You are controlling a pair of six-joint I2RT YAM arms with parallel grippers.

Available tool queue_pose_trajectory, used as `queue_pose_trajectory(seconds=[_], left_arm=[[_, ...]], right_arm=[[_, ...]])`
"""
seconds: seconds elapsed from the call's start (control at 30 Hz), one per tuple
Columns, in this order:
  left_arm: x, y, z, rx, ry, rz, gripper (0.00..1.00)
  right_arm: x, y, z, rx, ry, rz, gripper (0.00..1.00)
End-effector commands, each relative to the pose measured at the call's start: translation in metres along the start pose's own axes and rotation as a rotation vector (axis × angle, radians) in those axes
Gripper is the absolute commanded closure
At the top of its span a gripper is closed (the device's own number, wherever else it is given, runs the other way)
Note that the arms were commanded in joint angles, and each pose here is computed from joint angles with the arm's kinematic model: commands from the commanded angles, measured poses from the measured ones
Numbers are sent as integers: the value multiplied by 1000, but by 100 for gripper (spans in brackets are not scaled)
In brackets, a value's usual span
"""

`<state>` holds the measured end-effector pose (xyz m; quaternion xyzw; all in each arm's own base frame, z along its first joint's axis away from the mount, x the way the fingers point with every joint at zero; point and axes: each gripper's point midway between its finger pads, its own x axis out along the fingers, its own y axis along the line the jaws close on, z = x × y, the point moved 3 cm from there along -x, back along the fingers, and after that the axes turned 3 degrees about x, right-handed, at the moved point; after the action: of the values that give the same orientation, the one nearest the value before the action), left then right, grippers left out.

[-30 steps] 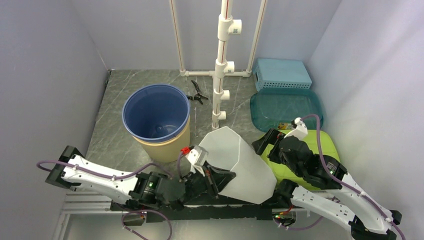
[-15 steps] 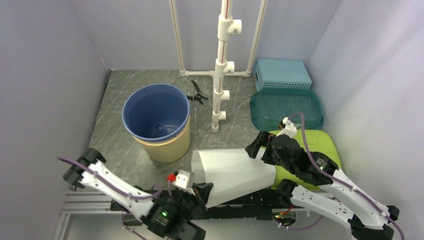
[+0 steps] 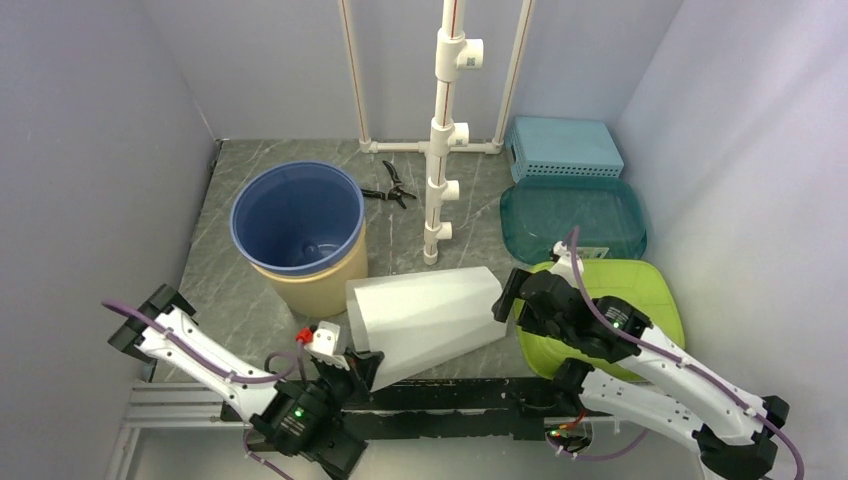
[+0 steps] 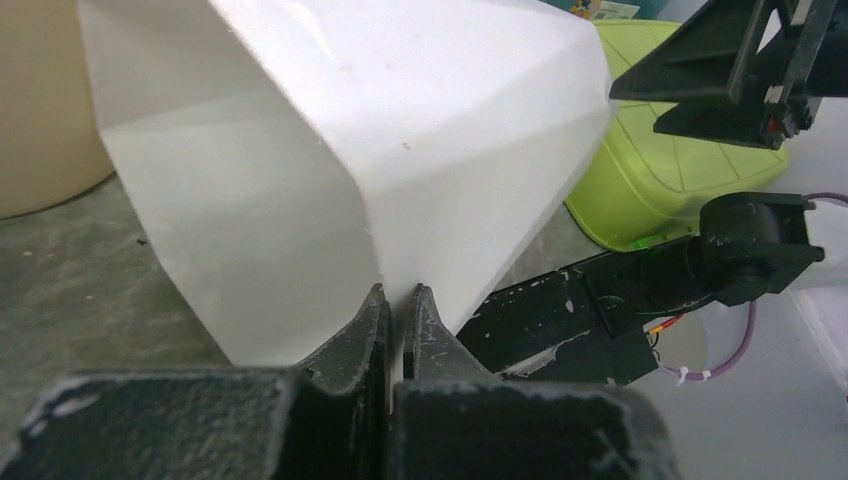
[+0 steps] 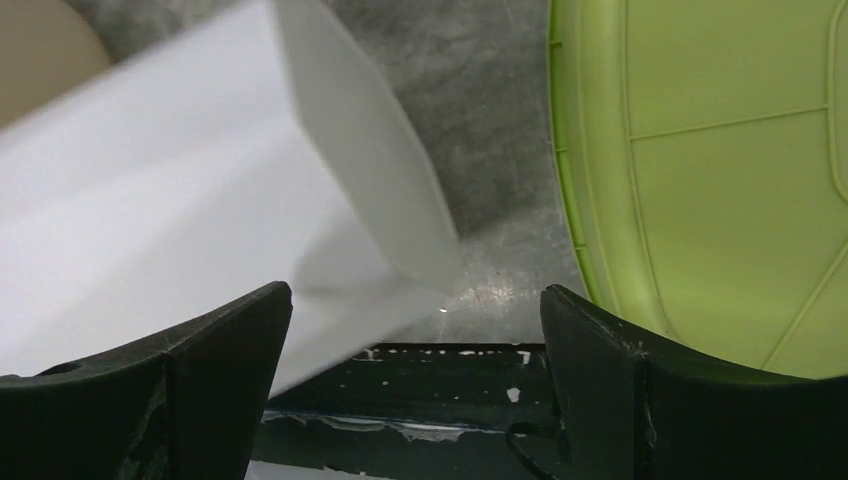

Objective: Turn the large container upside down

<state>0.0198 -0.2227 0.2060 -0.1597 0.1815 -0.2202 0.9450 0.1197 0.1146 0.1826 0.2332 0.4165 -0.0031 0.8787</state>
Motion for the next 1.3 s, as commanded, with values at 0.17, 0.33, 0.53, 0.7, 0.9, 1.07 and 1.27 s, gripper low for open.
queue_pose_trajectory(seconds=[0.17, 0.33, 0.53, 0.7, 0.9, 1.07, 1.27], left_arm=[[-4, 34, 4, -36, 81, 116, 91], [-6, 18, -4, 36, 128, 33, 71], [-4, -3, -22, 150, 209, -16, 43], [-5, -7, -20, 191, 216, 24, 13], [-15, -27, -23, 280, 308, 11, 6], [-25, -71, -21, 359, 419, -227, 6], [-28, -122, 22, 454, 396, -370, 6]], right_arm=[[20, 23, -20, -55, 94, 83, 0], [19, 38, -12, -60, 67, 142, 0], [19, 48, -5, -103, 61, 135, 0], [12, 67, 1, -170, 70, 204, 0], [-1, 91, 12, -253, 46, 323, 0], [-2, 97, 13, -284, 62, 328, 0], [-5, 100, 12, -279, 55, 375, 0]])
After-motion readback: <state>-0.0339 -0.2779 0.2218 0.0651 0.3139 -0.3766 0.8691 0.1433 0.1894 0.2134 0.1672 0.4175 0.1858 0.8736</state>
